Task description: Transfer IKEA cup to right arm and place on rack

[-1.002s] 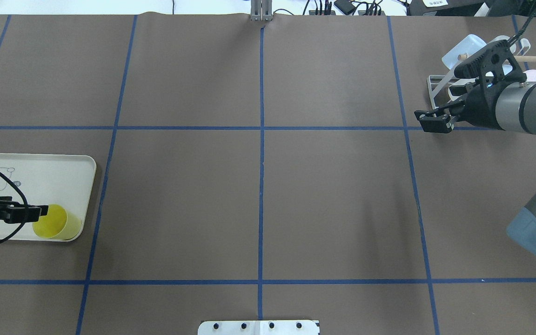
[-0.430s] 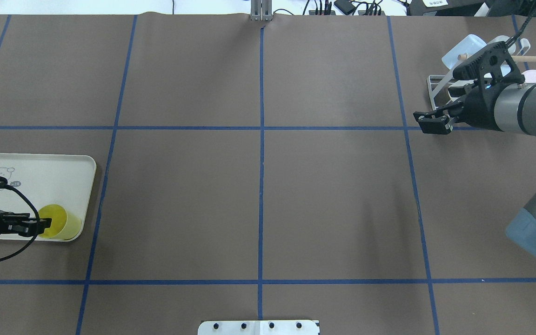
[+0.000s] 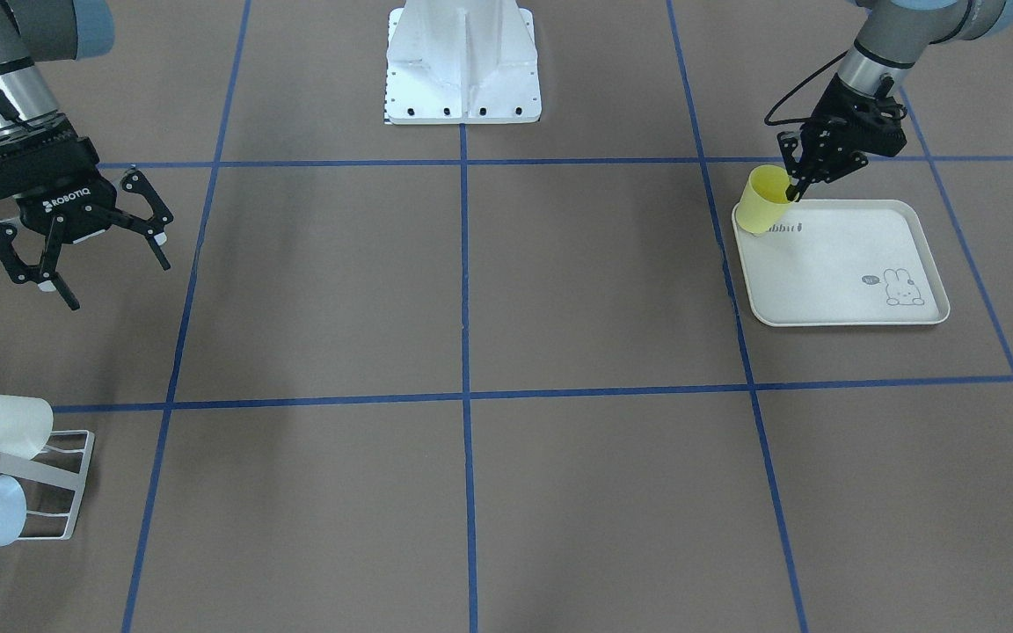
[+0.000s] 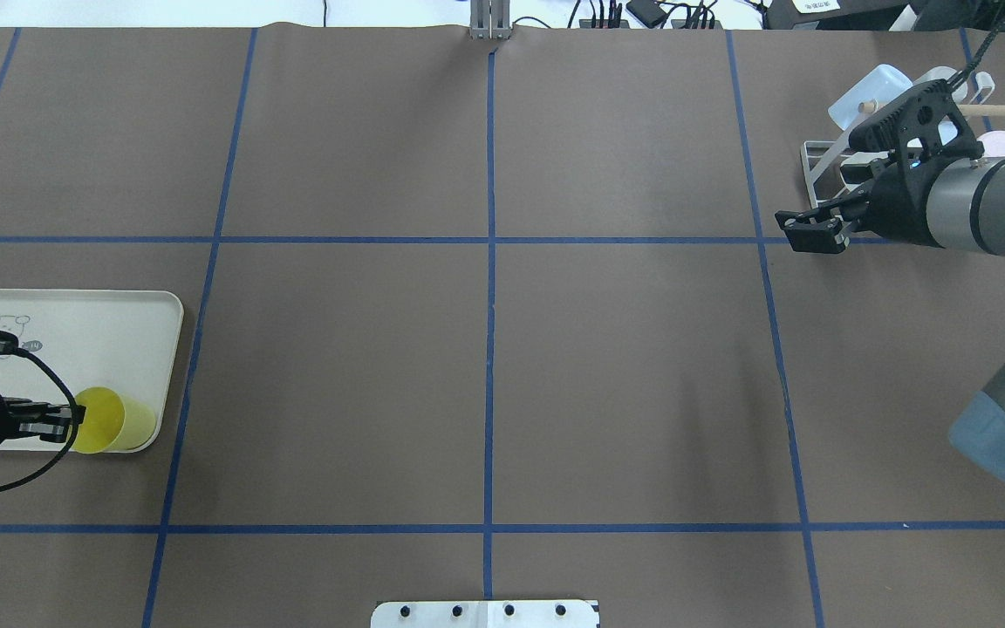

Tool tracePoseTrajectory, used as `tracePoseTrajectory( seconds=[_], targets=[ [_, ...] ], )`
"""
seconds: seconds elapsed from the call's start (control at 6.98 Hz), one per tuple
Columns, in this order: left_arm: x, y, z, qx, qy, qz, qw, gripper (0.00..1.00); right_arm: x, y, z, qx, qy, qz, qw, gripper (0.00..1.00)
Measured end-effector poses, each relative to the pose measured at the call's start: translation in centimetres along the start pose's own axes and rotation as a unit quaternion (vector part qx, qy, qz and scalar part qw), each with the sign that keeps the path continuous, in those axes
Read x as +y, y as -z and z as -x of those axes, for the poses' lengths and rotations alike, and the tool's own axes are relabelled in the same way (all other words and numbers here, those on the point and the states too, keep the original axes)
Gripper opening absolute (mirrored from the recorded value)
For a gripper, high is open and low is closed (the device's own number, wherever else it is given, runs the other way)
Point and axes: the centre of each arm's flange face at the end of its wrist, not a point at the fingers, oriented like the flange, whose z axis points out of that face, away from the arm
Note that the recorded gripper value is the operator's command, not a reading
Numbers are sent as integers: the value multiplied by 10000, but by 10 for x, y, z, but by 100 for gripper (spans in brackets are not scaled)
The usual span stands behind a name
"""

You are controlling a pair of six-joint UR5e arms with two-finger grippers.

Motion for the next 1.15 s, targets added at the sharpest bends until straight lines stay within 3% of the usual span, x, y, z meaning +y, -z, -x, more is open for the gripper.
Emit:
tracePoseTrajectory(
  seconds=[0.43, 0.72, 0.86, 1.0, 1.15],
  targets=[
    [-10, 12, 3, 88, -70, 12, 9999, 0, 0, -1, 2, -21, 51, -4, 10000, 100],
    [-44, 50, 17, 197, -312, -255, 9990, 0, -3, -2, 6, -54, 83, -65, 9999, 100],
    [-61, 67, 5, 395, -336, -419, 9978, 0, -8, -2, 11, -139, 112, -220, 9996, 100],
    [-81, 78, -21, 735, -30, -576, 9956, 0, -11, -3, 16, -346, 173, -571, 9976, 100],
    [-105, 87, -57, 1203, 747, -680, 9876, 0, -9, -7, 21, -579, 246, -943, 9936, 100]
  ],
)
